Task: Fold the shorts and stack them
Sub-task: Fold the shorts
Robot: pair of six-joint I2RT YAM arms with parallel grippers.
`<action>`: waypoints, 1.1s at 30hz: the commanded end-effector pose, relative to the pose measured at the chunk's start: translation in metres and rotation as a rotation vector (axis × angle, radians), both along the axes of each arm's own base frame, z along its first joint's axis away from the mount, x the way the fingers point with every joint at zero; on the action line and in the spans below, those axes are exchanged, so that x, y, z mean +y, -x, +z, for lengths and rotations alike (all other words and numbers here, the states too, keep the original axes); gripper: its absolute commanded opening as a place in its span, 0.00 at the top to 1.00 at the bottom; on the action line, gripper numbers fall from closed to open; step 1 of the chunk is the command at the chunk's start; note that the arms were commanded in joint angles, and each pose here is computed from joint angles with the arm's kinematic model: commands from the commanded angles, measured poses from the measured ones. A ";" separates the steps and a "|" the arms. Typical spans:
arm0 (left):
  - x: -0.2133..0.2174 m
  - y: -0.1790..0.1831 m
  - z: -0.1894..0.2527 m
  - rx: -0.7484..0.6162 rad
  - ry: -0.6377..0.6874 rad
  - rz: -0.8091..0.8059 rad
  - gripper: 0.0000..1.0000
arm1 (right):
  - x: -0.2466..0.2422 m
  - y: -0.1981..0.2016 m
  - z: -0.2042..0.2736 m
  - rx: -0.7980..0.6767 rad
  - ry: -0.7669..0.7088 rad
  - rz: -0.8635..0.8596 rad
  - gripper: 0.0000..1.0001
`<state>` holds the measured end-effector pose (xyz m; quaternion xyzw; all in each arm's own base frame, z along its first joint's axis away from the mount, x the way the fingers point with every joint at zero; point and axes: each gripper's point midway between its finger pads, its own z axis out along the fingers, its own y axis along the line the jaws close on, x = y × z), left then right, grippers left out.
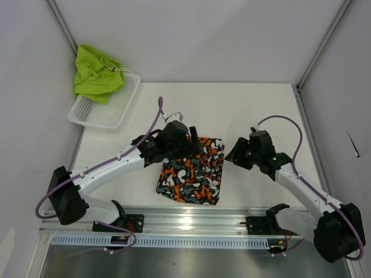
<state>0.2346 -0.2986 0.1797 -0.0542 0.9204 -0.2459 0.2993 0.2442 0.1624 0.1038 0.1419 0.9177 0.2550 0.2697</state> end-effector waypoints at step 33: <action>0.026 0.023 -0.064 -0.082 -0.176 -0.220 0.12 | 0.085 -0.044 -0.056 0.064 0.296 0.124 0.79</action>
